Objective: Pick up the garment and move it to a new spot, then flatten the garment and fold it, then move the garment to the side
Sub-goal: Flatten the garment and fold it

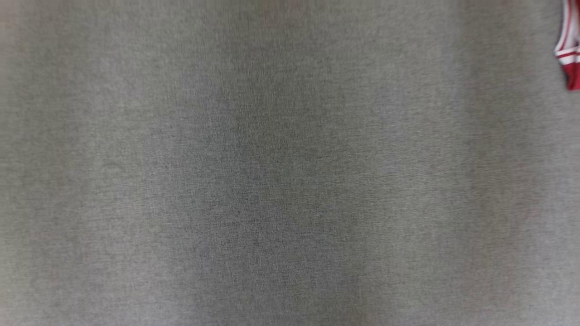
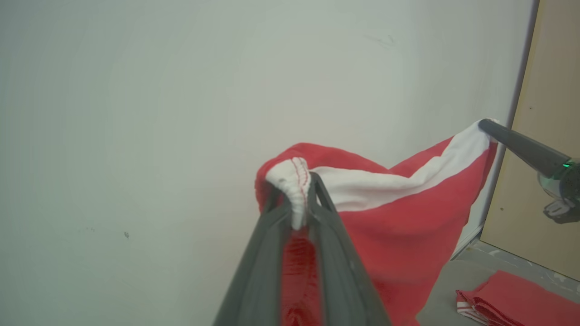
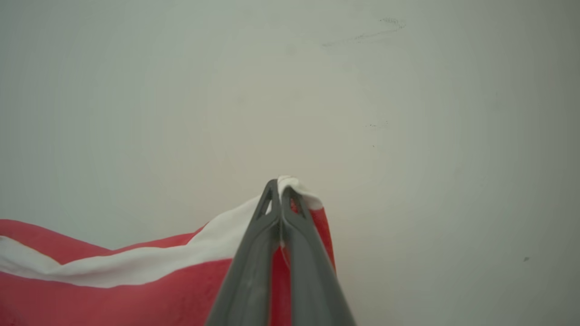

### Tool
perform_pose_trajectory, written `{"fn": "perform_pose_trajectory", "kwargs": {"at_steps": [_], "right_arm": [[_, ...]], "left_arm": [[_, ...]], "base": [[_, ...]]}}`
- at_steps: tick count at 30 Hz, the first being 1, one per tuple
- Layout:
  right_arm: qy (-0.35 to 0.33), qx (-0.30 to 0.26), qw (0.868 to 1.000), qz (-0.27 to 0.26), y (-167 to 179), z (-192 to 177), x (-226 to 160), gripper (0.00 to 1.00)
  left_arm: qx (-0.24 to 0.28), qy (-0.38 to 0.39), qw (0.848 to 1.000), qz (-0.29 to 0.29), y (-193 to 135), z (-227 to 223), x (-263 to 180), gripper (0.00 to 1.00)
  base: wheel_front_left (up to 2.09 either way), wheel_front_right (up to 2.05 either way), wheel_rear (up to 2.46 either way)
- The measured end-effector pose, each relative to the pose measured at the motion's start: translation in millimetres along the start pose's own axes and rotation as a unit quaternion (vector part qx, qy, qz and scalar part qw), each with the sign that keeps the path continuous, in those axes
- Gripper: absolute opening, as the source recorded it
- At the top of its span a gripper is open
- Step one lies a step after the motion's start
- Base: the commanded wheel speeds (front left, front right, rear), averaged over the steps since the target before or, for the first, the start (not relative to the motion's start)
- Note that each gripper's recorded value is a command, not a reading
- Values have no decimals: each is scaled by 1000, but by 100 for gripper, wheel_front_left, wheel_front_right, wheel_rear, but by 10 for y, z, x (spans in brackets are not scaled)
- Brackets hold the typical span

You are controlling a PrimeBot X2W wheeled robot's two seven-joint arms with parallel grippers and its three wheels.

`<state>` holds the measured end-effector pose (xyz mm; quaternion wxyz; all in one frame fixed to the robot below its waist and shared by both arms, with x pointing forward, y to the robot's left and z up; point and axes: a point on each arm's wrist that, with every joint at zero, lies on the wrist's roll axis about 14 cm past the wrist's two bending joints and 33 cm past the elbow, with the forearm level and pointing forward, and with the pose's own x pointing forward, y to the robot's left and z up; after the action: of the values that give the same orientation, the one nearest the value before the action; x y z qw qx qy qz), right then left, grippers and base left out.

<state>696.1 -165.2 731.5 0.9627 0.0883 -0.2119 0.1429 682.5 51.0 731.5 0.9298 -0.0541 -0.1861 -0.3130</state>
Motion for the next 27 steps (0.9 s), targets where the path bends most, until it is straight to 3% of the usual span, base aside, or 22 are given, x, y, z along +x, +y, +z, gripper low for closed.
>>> {"fn": "perform_pose_trajectory", "kwargs": {"at_steps": [7, 17, 22, 27], "right_arm": [[17, -17, 1000, -12, -92, -196, 206, 0], [33, -28, 999, -2, -33, -437, 266, 0], [33, -18, 999, 3, -11, -535, 164, 0], [67, -14, 997, 25, 70, -814, -207, 0]], "left_arm": [[-13, 5, 1000, 20, 210, -132, 136, 0], [-15, 18, 1000, 12, 172, -450, 204, 0], [-24, 14, 1000, 11, 168, -532, 112, 0], [-61, 35, 998, -5, -38, -764, -184, 0]], "base": [[0, 0, 0], [0, 0, 0], [0, 0, 0], [0, 0, 0]]}}
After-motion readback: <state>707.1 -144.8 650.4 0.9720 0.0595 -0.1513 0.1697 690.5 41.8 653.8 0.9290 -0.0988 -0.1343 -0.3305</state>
